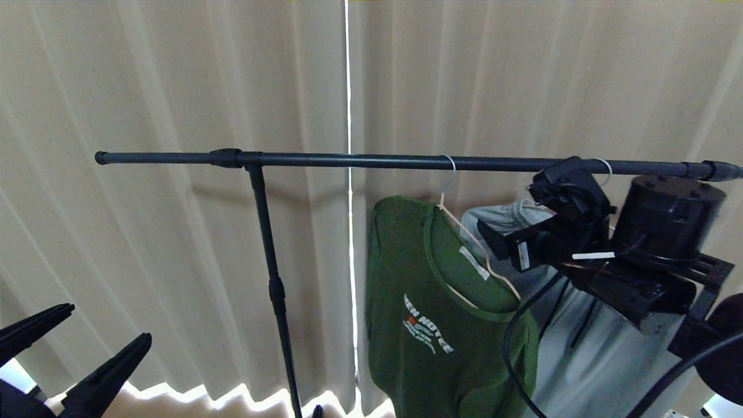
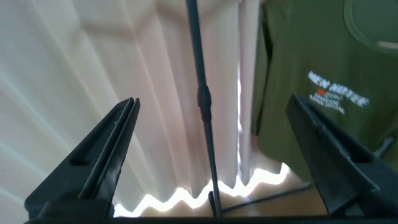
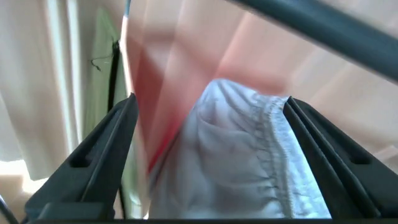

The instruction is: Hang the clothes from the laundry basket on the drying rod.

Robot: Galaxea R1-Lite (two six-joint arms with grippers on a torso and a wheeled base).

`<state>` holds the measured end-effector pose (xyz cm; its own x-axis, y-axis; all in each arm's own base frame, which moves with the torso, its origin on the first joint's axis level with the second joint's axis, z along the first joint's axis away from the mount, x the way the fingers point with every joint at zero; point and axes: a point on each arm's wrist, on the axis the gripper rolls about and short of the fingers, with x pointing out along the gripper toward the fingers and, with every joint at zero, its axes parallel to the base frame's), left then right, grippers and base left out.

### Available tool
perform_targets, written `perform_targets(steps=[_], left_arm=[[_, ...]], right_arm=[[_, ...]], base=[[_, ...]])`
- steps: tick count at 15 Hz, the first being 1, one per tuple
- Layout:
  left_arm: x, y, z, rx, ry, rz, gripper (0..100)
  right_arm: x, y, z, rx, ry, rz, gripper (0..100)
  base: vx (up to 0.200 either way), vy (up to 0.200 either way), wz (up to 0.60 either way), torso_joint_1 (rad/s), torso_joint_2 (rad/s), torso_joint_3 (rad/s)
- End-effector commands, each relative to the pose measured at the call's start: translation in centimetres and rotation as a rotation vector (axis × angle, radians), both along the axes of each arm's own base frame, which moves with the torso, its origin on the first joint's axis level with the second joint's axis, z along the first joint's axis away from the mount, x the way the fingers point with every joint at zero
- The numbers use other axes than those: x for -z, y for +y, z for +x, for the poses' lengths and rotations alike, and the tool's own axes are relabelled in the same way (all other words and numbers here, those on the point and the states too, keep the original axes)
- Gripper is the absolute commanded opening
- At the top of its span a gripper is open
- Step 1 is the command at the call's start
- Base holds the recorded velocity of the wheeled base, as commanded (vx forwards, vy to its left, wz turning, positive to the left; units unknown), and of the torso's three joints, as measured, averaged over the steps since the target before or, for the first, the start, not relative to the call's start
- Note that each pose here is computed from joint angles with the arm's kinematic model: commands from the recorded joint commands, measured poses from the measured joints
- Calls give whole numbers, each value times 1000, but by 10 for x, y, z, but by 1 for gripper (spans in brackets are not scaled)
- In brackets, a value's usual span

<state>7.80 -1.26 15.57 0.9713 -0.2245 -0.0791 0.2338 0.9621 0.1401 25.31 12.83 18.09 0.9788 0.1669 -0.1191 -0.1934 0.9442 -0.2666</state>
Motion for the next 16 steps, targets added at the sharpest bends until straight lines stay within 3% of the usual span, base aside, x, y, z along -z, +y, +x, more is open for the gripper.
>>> perform_targets(steps=[1,3,5,7,11,13,15,16], left_arm=[[5,7,-18,-69,-54,-8,100],[8,13,-42,-217,-116,-5,100],[17,13,-58,-274,-95,-1,100],[31,10,-81,-271,-29,-2,100],[51,9,-93,-255,2,-4,100],[63,9,-93,-140,21,-7,100],[75,10,-93,-63,41,-5,100],[78,10,-95,-48,14,-7,100]], right_arm=[[-20,-24,-44,-4,-81,37,100],[-34,-56,-93,27,-135,30,100],[-30,-79,-121,83,-77,-16,100],[-24,-111,-166,211,51,-73,100],[-1,-133,-214,426,207,-79,100],[15,-136,-238,541,295,-38,100],[27,-135,-251,544,289,1,100],[32,-135,-254,540,281,8,100]], base=[[0,0,0,0,0,0],[0,0,0,0,0,0],[0,0,0,0,0,0],[0,0,0,0,0,0],[0,0,0,0,0,0],[0,0,0,0,0,0],[0,0,0,0,0,0],[0,0,0,0,0,0]])
